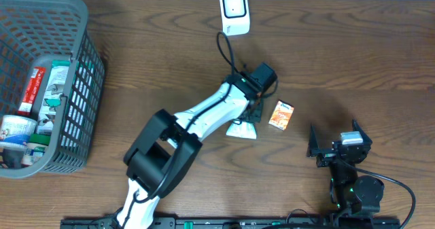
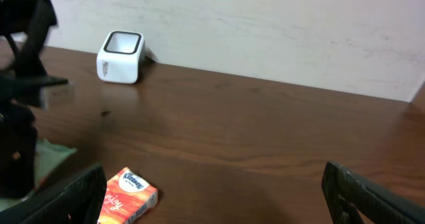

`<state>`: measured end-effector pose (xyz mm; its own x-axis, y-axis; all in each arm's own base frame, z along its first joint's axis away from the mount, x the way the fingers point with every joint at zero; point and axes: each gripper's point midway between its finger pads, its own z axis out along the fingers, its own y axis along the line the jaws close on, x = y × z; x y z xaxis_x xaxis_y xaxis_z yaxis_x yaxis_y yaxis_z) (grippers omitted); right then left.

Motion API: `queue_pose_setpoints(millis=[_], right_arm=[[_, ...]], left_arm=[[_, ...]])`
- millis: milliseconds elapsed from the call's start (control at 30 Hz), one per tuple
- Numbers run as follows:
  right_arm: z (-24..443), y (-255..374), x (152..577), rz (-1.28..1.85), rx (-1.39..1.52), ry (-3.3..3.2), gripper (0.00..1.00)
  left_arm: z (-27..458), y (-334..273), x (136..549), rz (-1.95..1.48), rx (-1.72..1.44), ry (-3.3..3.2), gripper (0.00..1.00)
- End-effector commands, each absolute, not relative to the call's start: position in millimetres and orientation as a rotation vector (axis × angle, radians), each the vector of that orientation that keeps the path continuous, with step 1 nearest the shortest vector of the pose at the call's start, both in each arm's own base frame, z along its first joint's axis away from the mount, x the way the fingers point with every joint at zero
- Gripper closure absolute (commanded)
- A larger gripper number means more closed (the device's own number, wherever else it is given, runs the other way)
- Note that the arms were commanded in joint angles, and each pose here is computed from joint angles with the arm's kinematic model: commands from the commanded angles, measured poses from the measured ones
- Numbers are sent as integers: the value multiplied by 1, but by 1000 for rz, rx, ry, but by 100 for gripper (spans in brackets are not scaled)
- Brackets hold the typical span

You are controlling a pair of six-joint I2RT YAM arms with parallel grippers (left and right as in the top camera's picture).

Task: Scan the item barcode
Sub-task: 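Carry the wipes pack toward the white scanner, then hold the mint wipes pack under the white scanner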

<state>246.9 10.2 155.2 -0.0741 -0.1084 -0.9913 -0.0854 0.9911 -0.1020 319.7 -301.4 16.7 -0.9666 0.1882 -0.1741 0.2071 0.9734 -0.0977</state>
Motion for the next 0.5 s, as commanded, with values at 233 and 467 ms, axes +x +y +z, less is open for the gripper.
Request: queue_pose_setpoints(millis=[233,467], right_arm=[[154,12,247,-3,-142,1650,1],[154,12,247,-3,-142,1650,1]], left_arm=[[18,-312,330,-169,309,2883,33],[49,-311,350,-144,307,2778,23]])
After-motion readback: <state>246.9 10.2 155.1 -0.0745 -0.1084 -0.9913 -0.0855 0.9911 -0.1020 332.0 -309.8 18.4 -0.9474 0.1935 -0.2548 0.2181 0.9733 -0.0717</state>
